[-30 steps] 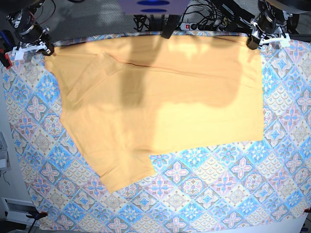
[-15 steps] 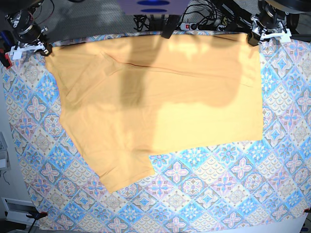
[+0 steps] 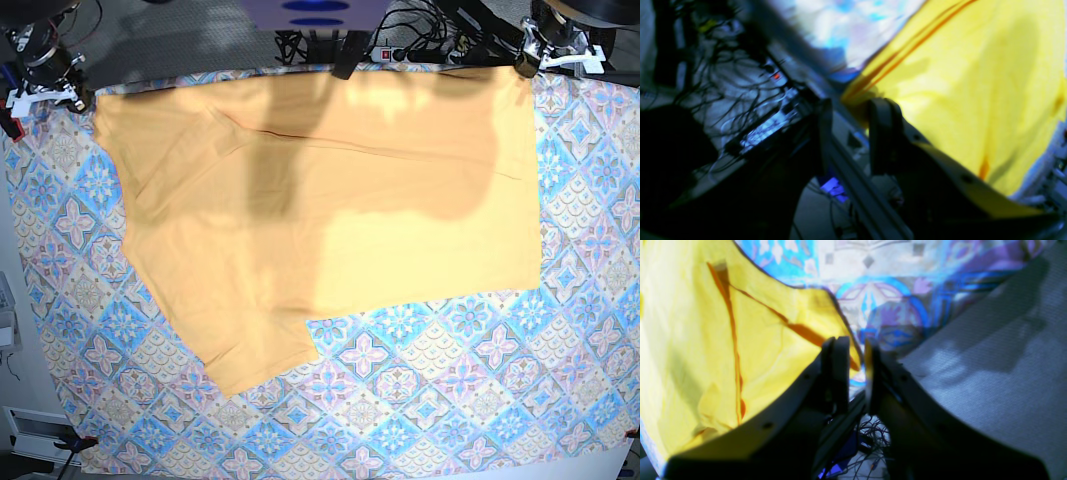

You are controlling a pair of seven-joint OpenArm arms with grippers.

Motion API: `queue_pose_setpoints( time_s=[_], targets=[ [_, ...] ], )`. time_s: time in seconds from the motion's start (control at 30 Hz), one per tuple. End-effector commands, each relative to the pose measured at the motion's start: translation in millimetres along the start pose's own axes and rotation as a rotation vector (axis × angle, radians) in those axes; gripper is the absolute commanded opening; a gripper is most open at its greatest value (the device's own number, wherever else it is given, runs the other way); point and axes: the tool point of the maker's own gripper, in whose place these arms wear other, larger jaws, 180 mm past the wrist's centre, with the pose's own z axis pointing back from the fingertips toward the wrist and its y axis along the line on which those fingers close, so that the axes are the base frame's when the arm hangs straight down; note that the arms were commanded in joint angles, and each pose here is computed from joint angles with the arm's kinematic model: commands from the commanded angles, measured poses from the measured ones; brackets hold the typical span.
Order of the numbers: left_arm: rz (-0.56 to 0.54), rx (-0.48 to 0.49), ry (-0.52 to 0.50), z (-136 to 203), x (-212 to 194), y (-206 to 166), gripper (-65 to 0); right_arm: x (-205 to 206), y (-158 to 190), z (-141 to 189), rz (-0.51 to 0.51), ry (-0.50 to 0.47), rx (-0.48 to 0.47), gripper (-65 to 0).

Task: Fold the T-shirt properly
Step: 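Open both grippers and release the shirt edge, then move both grippers down along the shirt's sides toward the hem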

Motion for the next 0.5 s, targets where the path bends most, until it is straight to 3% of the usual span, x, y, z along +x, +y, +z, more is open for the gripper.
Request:
queue_pose_setpoints(
  time_s=[0.0, 0.23, 0.47],
  targets=[
    [-0.019, -0.019, -0.017, 5, 8, -5, -46.3, 15, 2, 6, 0.022, -0.039, 0.009, -57.0],
    [-0.017, 0.001, -0.021, 11, 9, 3, -46.3, 16, 2, 6, 0.023, -0.042, 0.009, -57.0],
    [-0.070, -0.050, -0.041, 18, 14, -21, -46.3, 15, 3, 6, 0.024, -0.039, 0.010, -57.0]
  ],
)
